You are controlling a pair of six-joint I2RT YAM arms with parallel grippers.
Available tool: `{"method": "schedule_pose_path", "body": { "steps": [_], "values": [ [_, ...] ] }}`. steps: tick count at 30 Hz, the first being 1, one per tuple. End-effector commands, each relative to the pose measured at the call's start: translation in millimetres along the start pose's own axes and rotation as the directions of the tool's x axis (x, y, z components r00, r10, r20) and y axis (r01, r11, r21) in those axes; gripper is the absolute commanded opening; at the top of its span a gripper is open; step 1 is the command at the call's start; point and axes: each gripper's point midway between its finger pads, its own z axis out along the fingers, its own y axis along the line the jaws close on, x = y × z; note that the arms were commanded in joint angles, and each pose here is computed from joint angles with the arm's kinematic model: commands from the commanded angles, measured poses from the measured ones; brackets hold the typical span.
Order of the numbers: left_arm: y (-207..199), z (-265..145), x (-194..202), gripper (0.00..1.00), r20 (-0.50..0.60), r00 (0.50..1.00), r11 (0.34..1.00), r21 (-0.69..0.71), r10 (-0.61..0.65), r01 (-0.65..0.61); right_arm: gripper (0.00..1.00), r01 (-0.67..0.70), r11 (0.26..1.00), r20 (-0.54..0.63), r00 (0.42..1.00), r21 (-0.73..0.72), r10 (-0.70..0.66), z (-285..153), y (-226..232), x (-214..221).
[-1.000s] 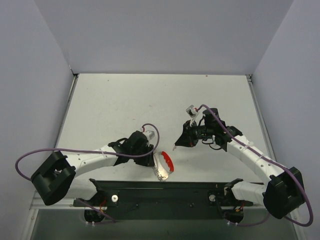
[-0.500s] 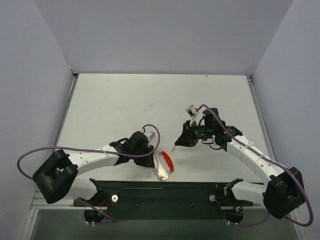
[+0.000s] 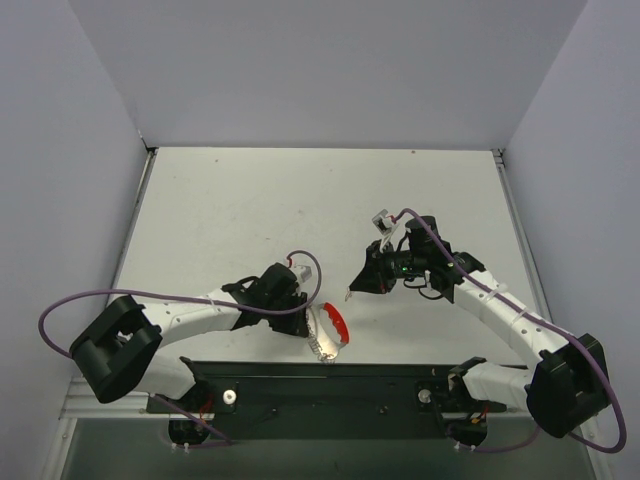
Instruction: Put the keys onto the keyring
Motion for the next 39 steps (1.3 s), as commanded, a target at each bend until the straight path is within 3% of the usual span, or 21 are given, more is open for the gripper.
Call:
{"method": "schedule_pose_path", "body": {
  "steps": [1,5,14,18,32,39],
  "values": [
    [-16,-1,-17,0.32,0.042,0.999,0.999,0.049,0.013,-0.015,0.0,0.027,0.999,0.025,0.999,-0.029,-0.026,-1,4,-4],
    [-18,-2,-17,0.33,0.041,0.999,0.998,0.061,0.014,-0.017,0.0,0.031,0.999,0.028,0.999,-0.03,-0.03,-1,4,-5],
    [-22,-13,-18,0.47,0.082,0.996,0.998,0.065,0.019,-0.024,0.0,0.024,0.999,0.026,0.999,-0.037,-0.023,1,4,-4],
    [-32,-22,-20,0.47,0.113,0.994,0.992,0.123,0.008,-0.022,0.0,0.017,0.999,0.024,1.0,-0.037,-0.016,1,4,-3],
    [-67,-17,1,0.41,0.037,0.999,0.977,0.208,0.038,-0.045,0.0,0.017,0.999,0.025,1.0,-0.034,-0.016,1,4,-3],
    [-86,-7,13,0.47,-0.007,0.993,0.967,0.226,0.119,-0.114,0.0,0.009,1.0,0.021,1.0,-0.025,-0.008,1,1,-1]
  ]
}}
